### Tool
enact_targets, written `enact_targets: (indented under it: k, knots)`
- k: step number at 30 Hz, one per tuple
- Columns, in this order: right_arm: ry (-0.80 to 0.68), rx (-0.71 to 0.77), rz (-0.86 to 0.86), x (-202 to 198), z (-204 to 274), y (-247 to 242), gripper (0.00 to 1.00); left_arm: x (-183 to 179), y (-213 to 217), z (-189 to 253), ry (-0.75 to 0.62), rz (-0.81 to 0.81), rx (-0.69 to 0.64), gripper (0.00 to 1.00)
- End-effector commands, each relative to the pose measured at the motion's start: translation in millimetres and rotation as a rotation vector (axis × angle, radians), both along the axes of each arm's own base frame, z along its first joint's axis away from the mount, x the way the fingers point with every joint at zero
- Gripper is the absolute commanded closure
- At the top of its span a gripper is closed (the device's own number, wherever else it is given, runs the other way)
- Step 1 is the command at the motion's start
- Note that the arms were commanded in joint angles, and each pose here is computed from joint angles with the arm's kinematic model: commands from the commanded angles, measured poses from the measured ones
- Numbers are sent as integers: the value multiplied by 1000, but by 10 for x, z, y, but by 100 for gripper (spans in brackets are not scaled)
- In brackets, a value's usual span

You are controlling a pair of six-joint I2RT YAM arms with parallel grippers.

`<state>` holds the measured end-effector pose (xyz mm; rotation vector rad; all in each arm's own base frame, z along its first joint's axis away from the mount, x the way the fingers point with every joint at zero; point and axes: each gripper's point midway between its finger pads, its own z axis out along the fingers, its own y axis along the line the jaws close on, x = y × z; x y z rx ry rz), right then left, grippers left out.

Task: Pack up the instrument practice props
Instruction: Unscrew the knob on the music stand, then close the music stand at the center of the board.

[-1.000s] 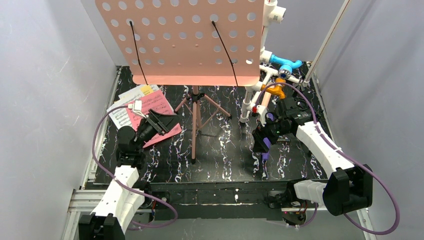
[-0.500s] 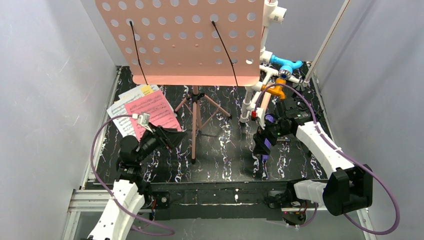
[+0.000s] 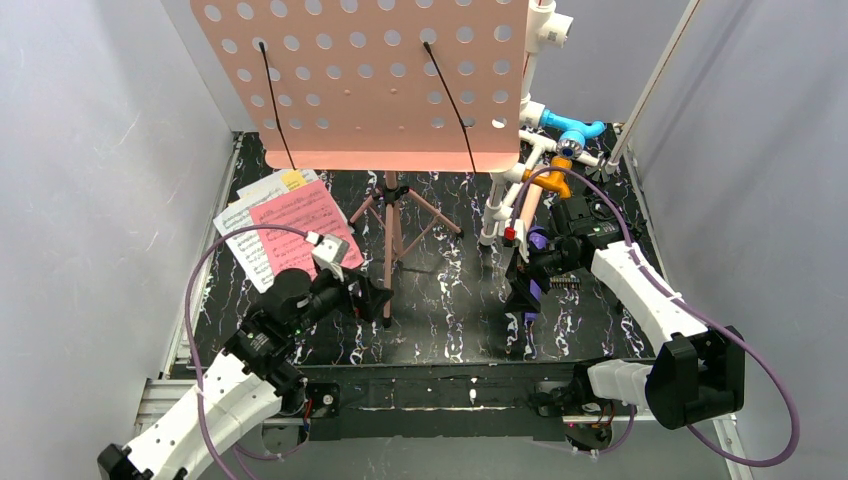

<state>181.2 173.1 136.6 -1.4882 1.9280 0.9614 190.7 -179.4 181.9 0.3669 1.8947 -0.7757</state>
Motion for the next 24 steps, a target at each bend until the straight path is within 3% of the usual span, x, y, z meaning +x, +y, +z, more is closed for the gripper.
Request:
enact_targets:
  k: [1, 15, 24]
  knots:
    - [-18, 39, 29, -31, 83, 51, 0, 86, 67, 59, -86, 56, 138, 2]
    - [-11, 36, 0, -34, 31, 42, 0, 209, -197, 195, -282, 48, 135, 2]
    - [-11, 33, -4, -33, 18, 40, 0, 303, -187, 198, -286, 101, 128, 3]
